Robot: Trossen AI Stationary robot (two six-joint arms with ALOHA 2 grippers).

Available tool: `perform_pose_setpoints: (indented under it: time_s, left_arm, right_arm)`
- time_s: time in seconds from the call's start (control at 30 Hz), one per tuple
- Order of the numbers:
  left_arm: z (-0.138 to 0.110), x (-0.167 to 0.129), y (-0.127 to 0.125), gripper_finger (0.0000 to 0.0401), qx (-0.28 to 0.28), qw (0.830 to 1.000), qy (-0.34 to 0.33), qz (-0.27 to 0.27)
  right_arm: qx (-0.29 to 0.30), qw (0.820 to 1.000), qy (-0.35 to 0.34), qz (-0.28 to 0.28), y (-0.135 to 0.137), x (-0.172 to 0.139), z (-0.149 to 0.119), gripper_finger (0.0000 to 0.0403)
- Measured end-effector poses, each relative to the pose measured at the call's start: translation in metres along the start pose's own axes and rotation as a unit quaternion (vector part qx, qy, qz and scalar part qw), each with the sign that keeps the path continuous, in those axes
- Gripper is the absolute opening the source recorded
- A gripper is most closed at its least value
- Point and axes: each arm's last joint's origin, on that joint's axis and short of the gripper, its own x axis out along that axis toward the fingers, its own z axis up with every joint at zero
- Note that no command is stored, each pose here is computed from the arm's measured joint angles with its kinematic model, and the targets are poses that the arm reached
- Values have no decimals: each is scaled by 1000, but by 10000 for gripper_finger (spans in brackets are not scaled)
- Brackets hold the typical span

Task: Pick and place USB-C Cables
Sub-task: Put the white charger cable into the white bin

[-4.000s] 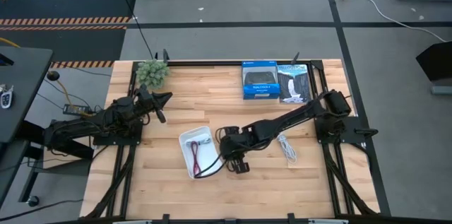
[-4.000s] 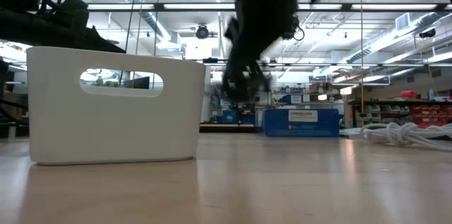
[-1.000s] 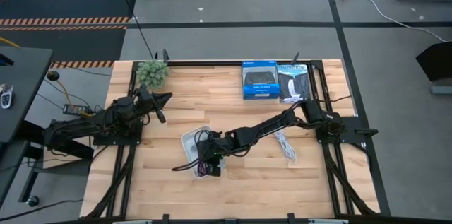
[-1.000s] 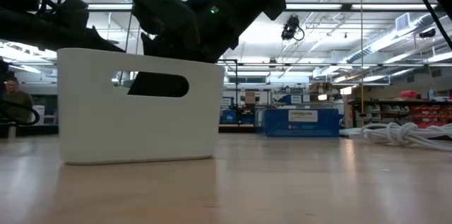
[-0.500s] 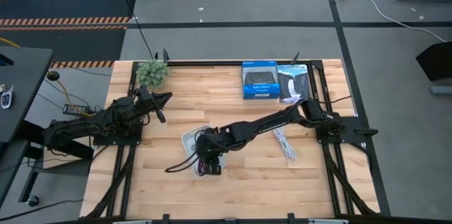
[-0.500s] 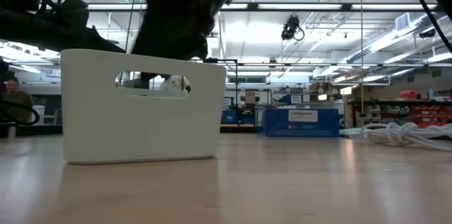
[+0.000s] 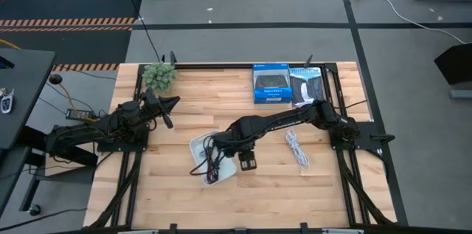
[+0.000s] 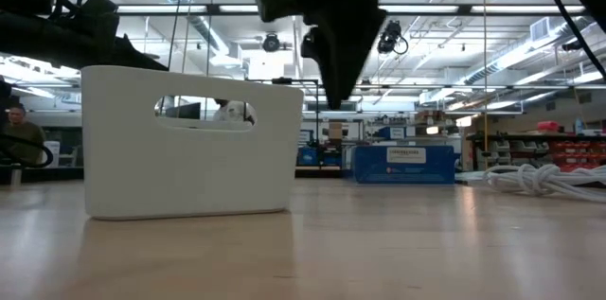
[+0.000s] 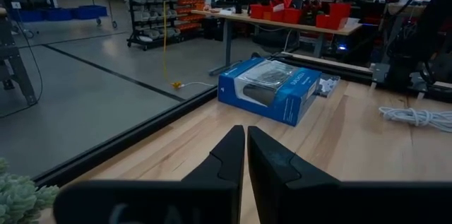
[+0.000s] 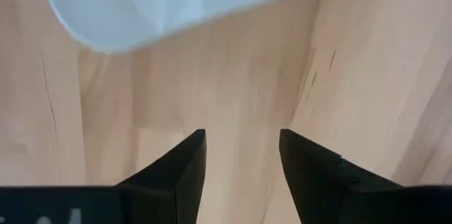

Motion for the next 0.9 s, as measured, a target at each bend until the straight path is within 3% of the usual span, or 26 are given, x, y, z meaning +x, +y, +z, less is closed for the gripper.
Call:
perform_pose_setpoints:
  time_s: [0.1,0.33,0.53,0.9]
  left_arm:
    - [0,0,0,25,0,1000,0,0]
    - [0,0,0,25,0,1000,0,0]
    - [0,0,0,25,0,1000,0,0]
    - [0,0,0,25,0,1000,0,0]
  right_arm:
    - [-1,1000,25,-1,-1,1,-8,186]
    - [40,999,10,-1,0,-9,-43,186]
    - [136,990,37,-7,-9,8,-91,185]
    - [302,950,81,1,-33,26,-190,201]
